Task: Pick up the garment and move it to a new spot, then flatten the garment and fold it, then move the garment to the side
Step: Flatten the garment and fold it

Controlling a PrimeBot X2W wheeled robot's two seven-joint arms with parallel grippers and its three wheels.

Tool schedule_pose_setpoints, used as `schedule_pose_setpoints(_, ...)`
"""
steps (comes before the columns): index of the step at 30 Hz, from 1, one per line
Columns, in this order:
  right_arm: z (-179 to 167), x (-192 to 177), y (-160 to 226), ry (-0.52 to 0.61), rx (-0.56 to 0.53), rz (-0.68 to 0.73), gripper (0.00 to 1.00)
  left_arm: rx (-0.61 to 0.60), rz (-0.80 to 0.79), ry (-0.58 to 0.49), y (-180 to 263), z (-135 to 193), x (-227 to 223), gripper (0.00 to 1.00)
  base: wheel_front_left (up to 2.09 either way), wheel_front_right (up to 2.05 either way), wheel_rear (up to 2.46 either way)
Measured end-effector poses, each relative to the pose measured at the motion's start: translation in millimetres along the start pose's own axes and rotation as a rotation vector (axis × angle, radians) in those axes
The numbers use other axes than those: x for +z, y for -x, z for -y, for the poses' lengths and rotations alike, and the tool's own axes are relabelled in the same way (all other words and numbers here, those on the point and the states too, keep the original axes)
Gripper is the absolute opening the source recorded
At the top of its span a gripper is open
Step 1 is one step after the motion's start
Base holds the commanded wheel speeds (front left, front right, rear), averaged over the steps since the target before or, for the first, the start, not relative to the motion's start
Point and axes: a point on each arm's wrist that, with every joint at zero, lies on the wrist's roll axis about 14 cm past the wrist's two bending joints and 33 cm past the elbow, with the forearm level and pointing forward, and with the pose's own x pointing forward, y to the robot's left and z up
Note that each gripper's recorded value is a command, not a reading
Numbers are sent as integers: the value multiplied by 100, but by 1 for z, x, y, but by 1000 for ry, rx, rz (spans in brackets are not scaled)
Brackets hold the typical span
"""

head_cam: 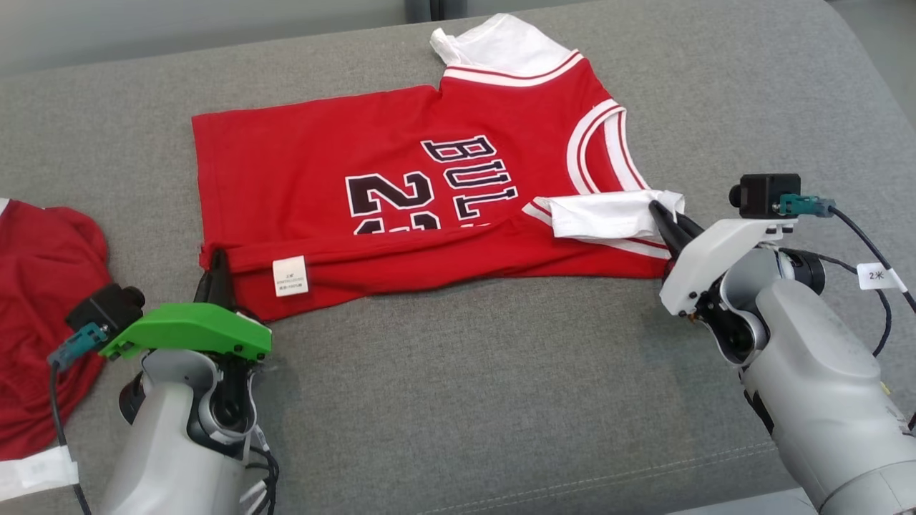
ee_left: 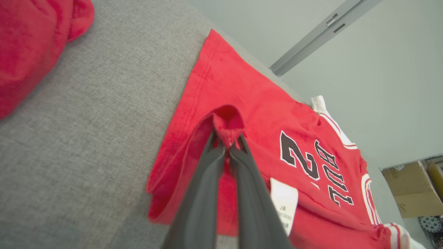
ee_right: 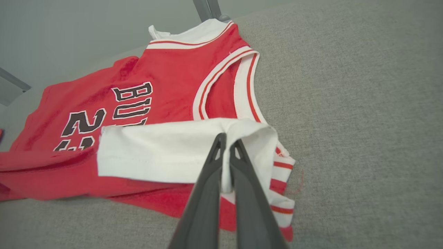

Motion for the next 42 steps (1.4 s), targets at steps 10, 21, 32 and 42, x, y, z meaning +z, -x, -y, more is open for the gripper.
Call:
schedule_pose_setpoints(10,-1,14,-31,9,-14,-9,100,55,14,-10,-32,-8,6,100,0,0,0)
schedule_pose_setpoints(21,10,50,-34,3,-42,133,100,7,35,-105,-43,11,12,100,0,0,0)
schedule_pose_setpoints(32,22,46,-11,-144,-97,250,100,16,41,-74,-18,-4,8,100,0,0,0)
schedule_pose_setpoints(42,16,6,13,-342,-124,224,100,67,-42,6,15,-32,-21,100,0,0,0)
